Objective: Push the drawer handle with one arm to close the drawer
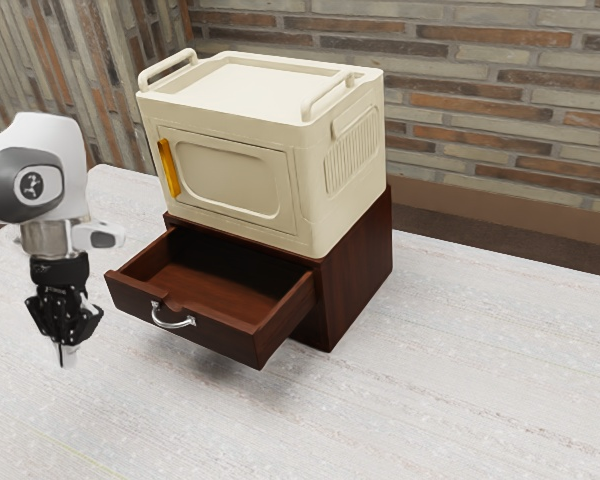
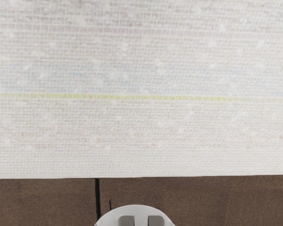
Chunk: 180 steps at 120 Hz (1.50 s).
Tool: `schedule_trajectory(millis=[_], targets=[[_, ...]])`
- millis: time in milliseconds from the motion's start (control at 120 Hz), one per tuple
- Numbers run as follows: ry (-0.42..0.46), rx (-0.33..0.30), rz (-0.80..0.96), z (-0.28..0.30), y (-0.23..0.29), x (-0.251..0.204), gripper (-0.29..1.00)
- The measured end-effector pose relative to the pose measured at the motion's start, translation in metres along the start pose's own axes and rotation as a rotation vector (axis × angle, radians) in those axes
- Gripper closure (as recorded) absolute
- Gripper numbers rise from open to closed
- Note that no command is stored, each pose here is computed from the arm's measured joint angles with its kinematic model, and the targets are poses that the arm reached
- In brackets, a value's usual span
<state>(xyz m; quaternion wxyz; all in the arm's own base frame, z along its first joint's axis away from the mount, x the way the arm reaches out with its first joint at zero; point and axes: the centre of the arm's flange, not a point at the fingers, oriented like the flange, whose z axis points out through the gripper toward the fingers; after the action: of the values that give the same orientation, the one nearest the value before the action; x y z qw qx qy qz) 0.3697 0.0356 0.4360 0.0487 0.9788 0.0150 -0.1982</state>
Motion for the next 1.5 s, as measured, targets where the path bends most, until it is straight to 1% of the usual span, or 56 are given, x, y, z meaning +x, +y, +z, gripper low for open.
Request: schedule_trajectory(millis=[142,325,417,583,742,1008,1233,1500], targets=[[0.041,-0.003,-0.001,0.0,0.027,0.006,0.77],[0.063,-0.005,-0.015,0.003,0.047,0.013,0.78],[0.069,-0.006,-0.032,0.003,0.049,0.02,0.78],[0.064,-0.001,-0.047,0.005,0.054,0.054,0.78],[0.098,-0.002,-0.064,-0.004,0.056,0.065,0.79],[0.117,-0.008,-0.072,-0.003,0.054,0.09,0.79],[0.131,0.029,-0.038,-0.002,0.049,0.105,0.79],[0.163,0.042,0.021,-0.007,0.053,0.115,0.79]])
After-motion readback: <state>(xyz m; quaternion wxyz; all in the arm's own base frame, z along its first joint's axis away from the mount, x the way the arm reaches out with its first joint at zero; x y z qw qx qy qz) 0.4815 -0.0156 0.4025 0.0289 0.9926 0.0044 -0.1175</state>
